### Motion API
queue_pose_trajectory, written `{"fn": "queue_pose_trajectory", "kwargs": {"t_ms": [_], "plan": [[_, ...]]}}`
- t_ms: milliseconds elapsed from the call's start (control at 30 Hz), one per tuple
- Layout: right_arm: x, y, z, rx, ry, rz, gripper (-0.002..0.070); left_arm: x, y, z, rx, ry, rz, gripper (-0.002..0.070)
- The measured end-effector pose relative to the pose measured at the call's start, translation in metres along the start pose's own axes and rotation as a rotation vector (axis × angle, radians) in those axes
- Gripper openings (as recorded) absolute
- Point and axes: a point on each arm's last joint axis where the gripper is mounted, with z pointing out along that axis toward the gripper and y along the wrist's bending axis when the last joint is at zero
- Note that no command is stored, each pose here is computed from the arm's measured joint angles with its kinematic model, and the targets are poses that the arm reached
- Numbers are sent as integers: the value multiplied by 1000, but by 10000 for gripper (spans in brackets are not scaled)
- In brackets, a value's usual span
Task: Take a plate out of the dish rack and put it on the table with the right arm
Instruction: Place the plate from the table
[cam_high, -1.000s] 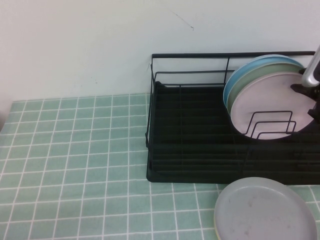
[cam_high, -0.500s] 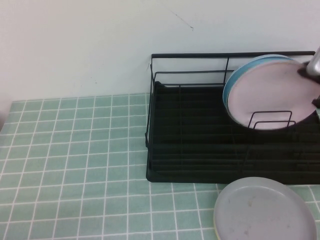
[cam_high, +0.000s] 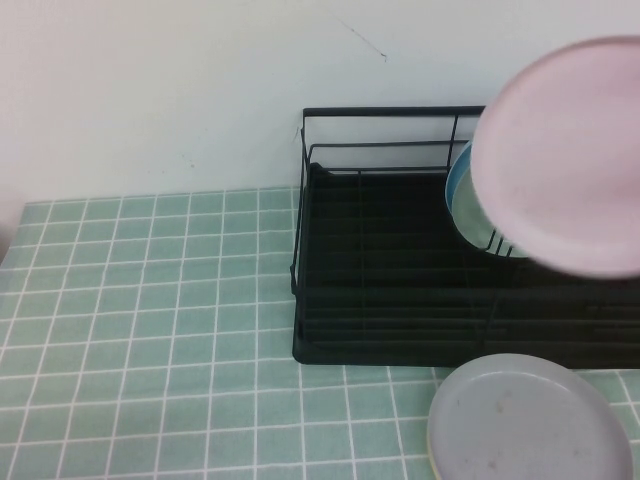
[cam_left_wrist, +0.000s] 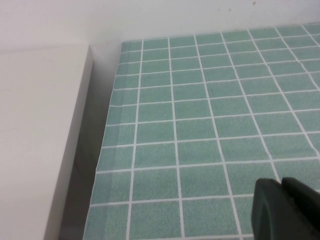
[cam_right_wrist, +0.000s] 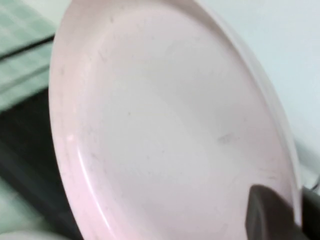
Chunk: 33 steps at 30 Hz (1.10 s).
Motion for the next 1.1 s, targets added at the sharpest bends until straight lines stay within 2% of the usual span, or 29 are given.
{"fn": "queue_pose_trajectory", "kwargs": {"t_ms": [200, 367, 467, 633, 1100], "plan": [[24, 41, -35, -124, 195, 394, 65, 0, 0, 0, 0, 0, 0, -3], [75, 74, -28, -181, 364, 620, 65, 0, 0, 0, 0, 0, 0, -3], [106, 88, -15, -207, 468, 705, 66, 0, 0, 0, 0, 0, 0, -3], [136, 92, 8, -196, 554, 778, 65, 0, 0, 0, 0, 0, 0, -3], [160, 85, 70, -244, 604, 799, 65, 0, 0, 0, 0, 0, 2, -3]]}}
